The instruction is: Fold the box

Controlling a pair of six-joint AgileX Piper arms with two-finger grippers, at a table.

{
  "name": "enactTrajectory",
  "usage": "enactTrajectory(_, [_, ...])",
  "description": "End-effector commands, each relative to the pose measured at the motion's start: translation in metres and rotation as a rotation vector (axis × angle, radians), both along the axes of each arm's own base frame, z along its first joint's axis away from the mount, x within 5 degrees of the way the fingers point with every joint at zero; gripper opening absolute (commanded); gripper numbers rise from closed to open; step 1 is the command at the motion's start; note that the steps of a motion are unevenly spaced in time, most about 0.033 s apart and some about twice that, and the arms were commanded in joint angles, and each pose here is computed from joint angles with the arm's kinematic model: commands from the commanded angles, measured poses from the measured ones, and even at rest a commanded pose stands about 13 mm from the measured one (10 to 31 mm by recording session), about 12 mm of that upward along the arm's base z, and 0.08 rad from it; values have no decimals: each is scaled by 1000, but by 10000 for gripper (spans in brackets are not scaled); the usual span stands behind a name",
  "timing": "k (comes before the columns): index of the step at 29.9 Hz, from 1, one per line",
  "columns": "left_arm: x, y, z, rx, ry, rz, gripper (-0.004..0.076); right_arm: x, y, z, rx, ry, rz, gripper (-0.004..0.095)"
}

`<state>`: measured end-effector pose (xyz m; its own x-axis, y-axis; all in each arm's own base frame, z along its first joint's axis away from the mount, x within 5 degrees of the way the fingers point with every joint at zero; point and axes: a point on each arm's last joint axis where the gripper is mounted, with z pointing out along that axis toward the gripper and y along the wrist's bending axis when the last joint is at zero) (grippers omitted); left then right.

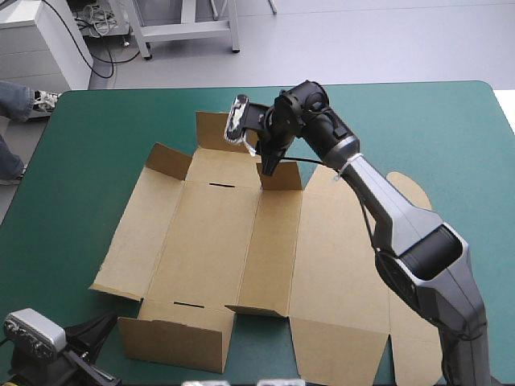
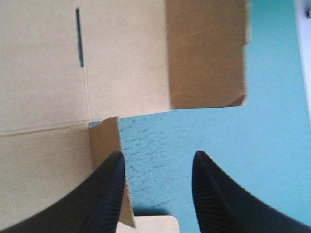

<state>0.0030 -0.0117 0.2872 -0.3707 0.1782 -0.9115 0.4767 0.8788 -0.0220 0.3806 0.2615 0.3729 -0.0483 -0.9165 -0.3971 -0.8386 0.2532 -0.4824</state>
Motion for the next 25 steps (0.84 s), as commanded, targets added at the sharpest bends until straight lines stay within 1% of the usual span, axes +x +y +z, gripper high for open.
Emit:
enactTrajectory(1, [2, -1, 13, -47, -64, 0, -8, -36, -27, 82, 175, -153, -71, 415])
enactTrajectory(3, [2, -1, 13, -47, -64, 0, -8, -51, -38, 103, 248, -173, -126, 413])
enactTrajectory(5, [2, -1, 13, -47, -64, 0, -8, -63, -48, 119, 308, -185, -186, 375])
enactTrajectory(8, [2, -1, 13, -47, -64, 0, -8, -89, -72, 146, 409, -210, -292, 159])
enactTrajectory(10, [2, -1, 13, -47, -64, 0, -8, -106, -85, 155, 449, -208, -330, 20])
enactTrajectory(11, [2, -1, 13, -47, -64, -1, -8, -115, -92, 158, 460, -205, -349, -21])
enactTrajectory(15, [2, -1, 13, -47, -64, -1, -8, -153, -119, 154, 474, -163, -394, -19])
enactTrajectory(18, [2, -1, 13, -47, -64, -1, -8, -181, -139, 139, 473, -113, -432, -19])
enactTrajectory(20, [2, -1, 13, -47, -64, -1, -8, -201, -153, 123, 474, -74, -464, -19])
enactTrajectory(25, [2, -1, 13, -47, -64, -1, -8, -242, -181, 80, 508, -20, -526, -19])
